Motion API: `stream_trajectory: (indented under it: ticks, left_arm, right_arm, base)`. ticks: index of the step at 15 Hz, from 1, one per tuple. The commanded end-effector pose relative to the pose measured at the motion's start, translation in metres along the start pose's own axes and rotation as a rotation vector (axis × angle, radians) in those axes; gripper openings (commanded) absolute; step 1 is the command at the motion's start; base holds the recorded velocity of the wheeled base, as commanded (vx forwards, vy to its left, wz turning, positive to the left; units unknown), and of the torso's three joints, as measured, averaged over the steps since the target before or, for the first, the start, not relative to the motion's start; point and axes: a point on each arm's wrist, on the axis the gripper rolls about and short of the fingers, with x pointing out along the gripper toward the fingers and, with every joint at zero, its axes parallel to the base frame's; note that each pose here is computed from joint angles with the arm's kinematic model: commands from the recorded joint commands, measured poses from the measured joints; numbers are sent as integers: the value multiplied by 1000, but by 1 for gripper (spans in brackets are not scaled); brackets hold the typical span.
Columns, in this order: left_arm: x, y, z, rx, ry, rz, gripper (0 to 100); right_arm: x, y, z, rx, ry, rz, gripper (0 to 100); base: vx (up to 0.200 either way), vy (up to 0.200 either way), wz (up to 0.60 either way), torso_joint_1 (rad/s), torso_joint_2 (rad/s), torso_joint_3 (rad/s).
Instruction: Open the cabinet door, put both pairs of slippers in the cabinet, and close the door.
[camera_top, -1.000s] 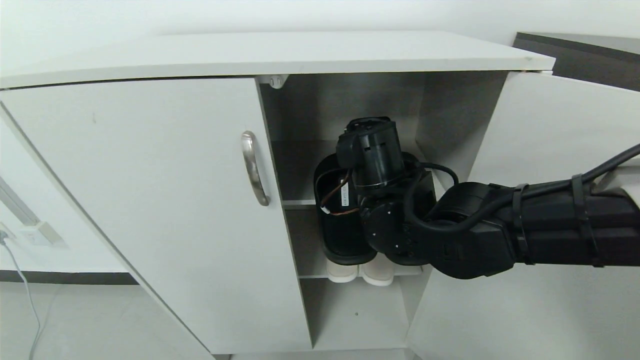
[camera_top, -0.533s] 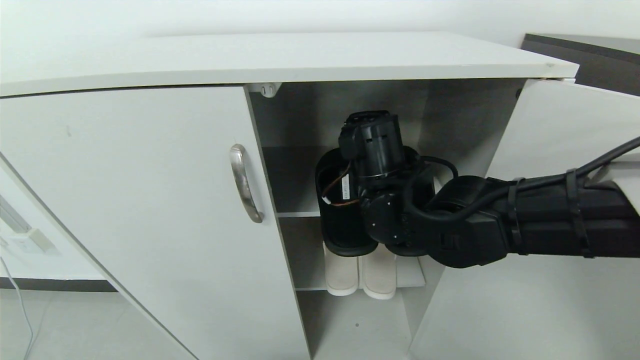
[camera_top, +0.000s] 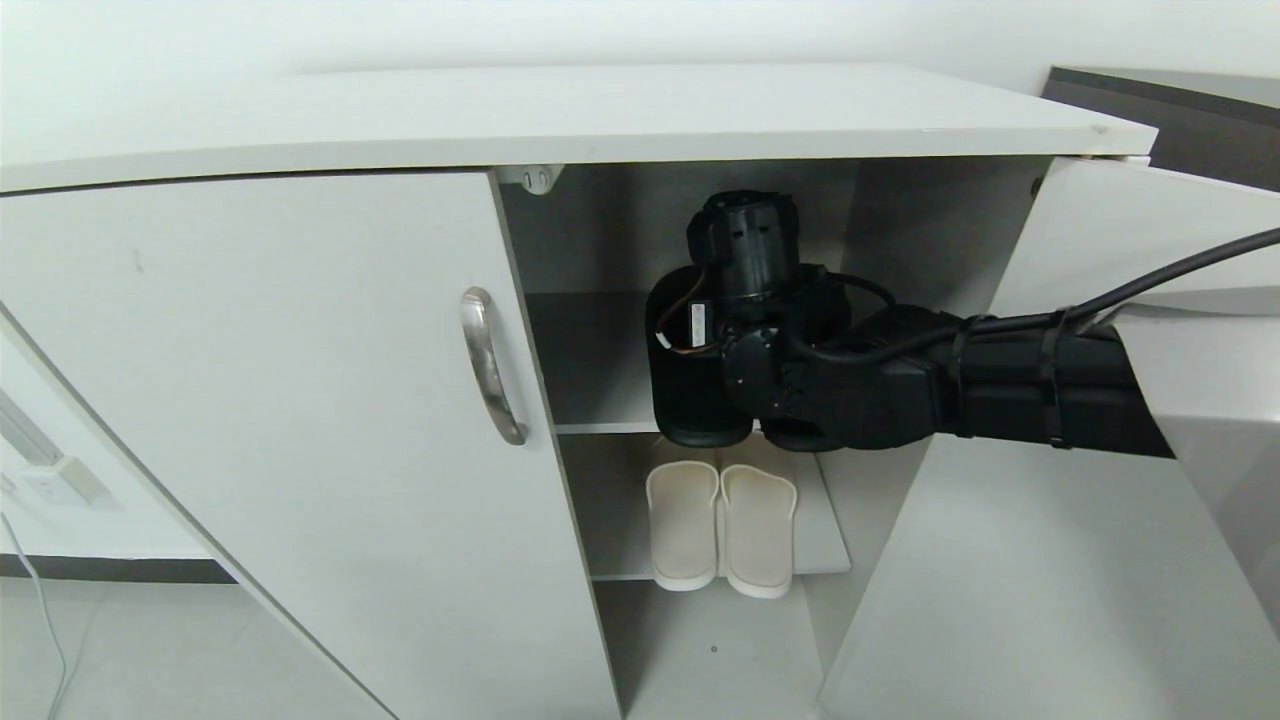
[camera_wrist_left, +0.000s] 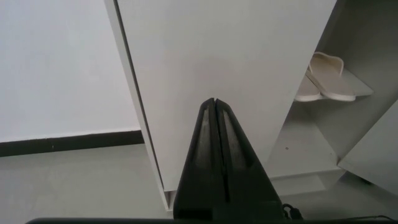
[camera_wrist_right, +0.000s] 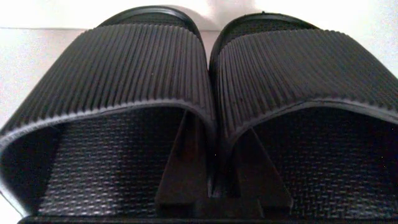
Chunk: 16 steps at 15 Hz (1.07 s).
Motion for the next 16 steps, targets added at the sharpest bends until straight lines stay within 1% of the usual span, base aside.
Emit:
stream_trajectory:
  ticks: [1,2,5,9,10,16]
  left_arm:
    - [0,0,0,0,1,0,0]
    - [0,0,0,0,1,0,0]
    - [0,0,0,0,1,0,0]
    - [0,0,0,0,1,0,0]
    - [0,0,0,0,1,0,0]
    - [0,0,0,-2,1,0,0]
  right_arm:
    - [12,3,1,13,-8,1,0]
    - [15,3,1,18,-7,8,0]
    - [21,6,-10,5,16,4,0]
    - [23,5,-11,9,20,10,0]
    - [23,5,-11,9,20,10,100]
    - [17,4,-6,14,14,15,100]
  base:
    - [0,0,0,0,0,0]
    - [0,0,0,0,0,0]
    - [0,0,0,0,0,0]
    - [0,0,0,0,0,0]
    - [0,0,0,0,0,0]
    - [0,0,0,0,0,0]
